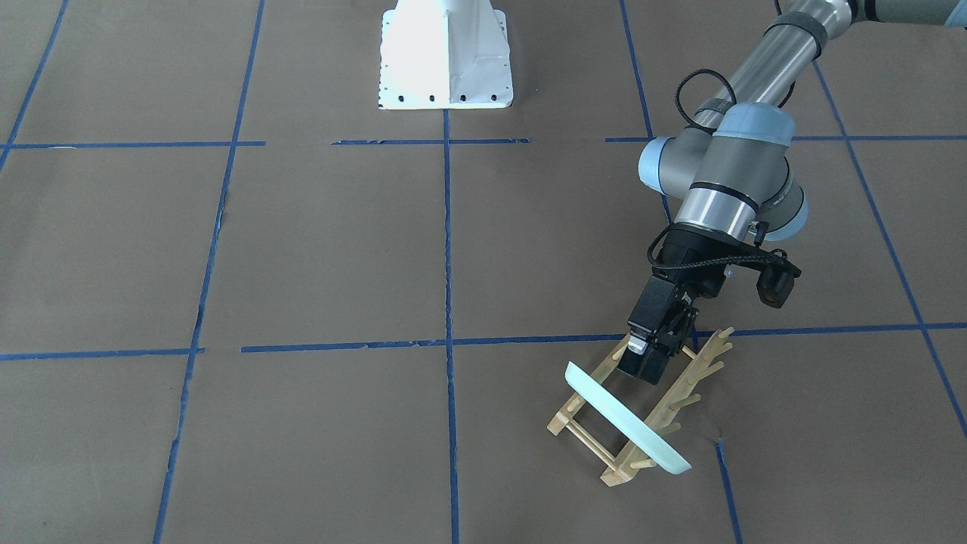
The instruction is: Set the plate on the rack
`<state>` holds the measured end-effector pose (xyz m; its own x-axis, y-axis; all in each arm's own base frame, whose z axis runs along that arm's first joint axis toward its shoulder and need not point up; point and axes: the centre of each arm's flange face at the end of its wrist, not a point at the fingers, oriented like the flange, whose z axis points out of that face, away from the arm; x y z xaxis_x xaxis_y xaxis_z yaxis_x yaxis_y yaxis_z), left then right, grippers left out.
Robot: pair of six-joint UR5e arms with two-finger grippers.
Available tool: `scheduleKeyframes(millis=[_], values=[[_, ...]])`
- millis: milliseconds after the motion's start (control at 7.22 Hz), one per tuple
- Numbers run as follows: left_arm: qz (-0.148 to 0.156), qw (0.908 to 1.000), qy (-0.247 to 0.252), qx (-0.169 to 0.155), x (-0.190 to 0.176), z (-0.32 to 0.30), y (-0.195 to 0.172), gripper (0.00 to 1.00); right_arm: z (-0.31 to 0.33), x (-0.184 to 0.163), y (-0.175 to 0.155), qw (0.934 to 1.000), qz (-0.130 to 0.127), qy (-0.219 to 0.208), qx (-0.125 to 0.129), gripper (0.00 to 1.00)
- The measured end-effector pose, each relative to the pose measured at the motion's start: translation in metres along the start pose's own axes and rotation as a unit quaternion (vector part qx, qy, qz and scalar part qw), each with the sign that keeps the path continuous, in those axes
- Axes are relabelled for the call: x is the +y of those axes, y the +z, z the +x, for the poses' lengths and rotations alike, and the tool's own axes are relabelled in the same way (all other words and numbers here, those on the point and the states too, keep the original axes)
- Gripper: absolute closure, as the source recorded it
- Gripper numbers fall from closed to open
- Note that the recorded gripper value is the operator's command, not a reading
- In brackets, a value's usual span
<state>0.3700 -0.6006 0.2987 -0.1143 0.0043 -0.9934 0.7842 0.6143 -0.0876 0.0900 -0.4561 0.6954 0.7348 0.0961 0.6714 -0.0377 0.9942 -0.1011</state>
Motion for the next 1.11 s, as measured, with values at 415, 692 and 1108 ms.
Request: scheduleKeyframes(millis=[415,692,1108], values=[[-0.055,0.9833,0.165,-0.054,-0.042,0.019,-0.021,0.0,0.0,0.0,0.0,1.0,0.0,0.0,0.0,0.0],[-0.093,0.9557,0.261,-0.098,-0.083,0.038,-0.052,0.0,0.0,0.0,0.0,1.0,0.0,0.0,0.0,0.0],[-0.146,0.9343,0.293,-0.141,-0.132,-0.007,-0.116,0.0,0.0,0.0,0.0,1.0,0.0,0.0,0.0,0.0]])
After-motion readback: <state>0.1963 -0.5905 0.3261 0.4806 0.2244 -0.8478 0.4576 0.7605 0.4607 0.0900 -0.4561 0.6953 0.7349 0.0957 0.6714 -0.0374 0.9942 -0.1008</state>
